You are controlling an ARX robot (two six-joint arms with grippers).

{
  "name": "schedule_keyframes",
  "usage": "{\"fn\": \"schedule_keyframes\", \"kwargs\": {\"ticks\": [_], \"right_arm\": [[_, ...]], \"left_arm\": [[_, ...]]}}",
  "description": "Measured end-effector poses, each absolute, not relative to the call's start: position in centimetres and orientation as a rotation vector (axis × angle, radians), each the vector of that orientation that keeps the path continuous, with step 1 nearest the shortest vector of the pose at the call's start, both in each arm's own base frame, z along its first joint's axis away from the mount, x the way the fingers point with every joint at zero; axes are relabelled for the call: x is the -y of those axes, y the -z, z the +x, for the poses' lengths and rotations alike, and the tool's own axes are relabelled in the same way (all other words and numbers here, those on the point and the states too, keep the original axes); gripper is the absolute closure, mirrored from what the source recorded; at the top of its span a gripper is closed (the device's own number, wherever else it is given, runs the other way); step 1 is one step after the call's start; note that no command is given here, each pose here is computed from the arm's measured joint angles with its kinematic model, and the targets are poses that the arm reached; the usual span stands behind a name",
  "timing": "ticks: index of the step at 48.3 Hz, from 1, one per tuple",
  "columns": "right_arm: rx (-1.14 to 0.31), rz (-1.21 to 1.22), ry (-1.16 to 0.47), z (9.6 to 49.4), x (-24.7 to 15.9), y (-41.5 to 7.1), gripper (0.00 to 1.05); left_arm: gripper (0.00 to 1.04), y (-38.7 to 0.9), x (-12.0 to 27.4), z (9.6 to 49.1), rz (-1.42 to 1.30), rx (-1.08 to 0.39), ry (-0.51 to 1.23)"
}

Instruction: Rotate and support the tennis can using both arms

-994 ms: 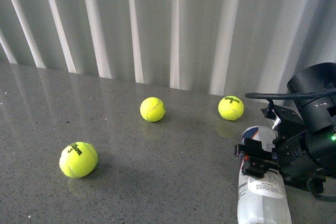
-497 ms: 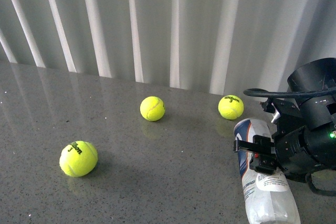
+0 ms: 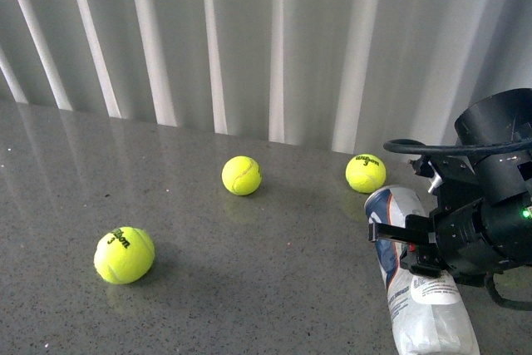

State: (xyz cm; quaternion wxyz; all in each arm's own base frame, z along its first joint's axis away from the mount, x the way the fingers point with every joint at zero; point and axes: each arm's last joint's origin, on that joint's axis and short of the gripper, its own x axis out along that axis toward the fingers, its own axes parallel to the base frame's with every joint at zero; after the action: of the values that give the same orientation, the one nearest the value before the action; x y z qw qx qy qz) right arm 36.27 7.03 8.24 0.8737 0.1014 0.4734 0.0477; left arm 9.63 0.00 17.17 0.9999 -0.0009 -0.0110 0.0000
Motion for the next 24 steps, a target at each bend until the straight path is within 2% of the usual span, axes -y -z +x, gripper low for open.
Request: {"fn": "schedule_keyframes", "kwargs": {"ticks": [6, 14, 19, 24], "right_arm": [[-0.936, 0.091, -0.104, 35.7, -7.0, -9.1, 0.99], [-0.767, -0.158, -0.156, 35.3, -6.7, -12.3, 0.99], [-0.642, -0.39, -0.238, 34.6, -6.8, -13.9, 0.99], [-0.518, -0.676, -0.372, 33.0, -7.5, -13.2, 0.99]], "left_arm": [[0.07, -17.2, 0.0, 9.6, -0.002, 0.022, 0.0], [0.07, -17.2, 0.0, 9.6, -0.002, 0.022, 0.0], [0.07, -17.2, 0.0, 9.6, -0.002, 0.022, 0.0], [0.07, -17.2, 0.0, 9.6, -0.002, 0.022, 0.0]]}}
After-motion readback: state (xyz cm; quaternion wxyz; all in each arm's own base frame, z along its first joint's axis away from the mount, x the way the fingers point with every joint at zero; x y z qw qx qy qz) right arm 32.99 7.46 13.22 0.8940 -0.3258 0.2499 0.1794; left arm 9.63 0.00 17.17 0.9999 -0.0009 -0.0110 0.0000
